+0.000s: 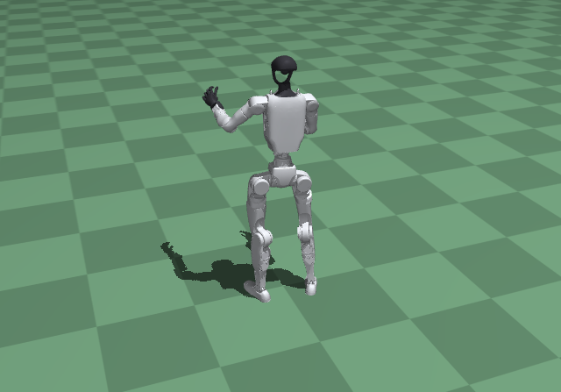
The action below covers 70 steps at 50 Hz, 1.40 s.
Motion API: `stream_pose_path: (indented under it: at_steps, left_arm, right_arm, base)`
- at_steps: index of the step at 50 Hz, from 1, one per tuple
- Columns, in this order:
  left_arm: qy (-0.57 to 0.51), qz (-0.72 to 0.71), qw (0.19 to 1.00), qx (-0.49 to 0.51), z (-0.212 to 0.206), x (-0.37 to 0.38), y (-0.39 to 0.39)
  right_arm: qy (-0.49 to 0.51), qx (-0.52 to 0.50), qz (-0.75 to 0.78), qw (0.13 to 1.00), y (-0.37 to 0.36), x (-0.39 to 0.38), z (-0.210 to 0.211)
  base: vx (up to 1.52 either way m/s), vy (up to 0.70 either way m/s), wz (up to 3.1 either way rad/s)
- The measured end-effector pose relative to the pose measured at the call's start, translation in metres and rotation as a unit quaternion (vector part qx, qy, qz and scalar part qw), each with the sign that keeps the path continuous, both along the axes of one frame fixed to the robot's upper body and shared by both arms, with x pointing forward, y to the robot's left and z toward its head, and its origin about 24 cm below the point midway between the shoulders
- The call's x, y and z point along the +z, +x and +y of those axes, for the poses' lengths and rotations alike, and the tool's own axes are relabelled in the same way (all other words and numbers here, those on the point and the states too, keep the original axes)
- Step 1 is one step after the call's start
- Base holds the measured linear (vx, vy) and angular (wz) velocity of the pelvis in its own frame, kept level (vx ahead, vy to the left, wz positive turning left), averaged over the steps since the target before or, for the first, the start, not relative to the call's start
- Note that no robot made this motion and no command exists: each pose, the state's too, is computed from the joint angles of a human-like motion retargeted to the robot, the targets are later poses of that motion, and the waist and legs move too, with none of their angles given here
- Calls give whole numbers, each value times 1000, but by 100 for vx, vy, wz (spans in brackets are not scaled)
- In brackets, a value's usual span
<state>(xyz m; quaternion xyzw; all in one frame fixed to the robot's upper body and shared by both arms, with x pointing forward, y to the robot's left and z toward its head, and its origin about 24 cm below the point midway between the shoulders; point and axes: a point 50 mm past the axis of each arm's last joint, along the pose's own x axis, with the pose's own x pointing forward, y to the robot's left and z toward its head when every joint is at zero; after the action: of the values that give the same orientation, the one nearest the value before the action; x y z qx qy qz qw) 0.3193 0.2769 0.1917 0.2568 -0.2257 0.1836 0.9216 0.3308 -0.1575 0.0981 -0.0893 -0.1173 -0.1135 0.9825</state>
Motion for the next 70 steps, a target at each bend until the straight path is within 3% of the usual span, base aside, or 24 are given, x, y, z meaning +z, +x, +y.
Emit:
stream_pose_path:
  at_steps: [7, 15, 26, 37, 70]
  left_arm:
    - [207, -22, 978, 5, -29, 68, 35]
    - [491, -60, 869, 2, -100, 116, 58]
    - [665, -134, 732, -65, -193, 111, 57]
    - [723, -160, 659, -134, -235, 80, 45]
    - [751, -185, 614, -156, -252, 78, 35]
  right_arm:
    - [-72, 18, 21, 997, 10, -3, 9]
    - [-144, 17, 5, 989, 29, 13, 18]
    - [-152, 40, -49, 986, 43, 48, 39]
    - [-151, 64, -69, 984, 42, 58, 54]
    - [-148, 77, -92, 982, 36, 63, 59]
  base:
    - [0, 0, 0]
    - [0, 0, 0]
    - [0, 0, 0]
    - [0, 0, 0]
    - [0, 0, 0]
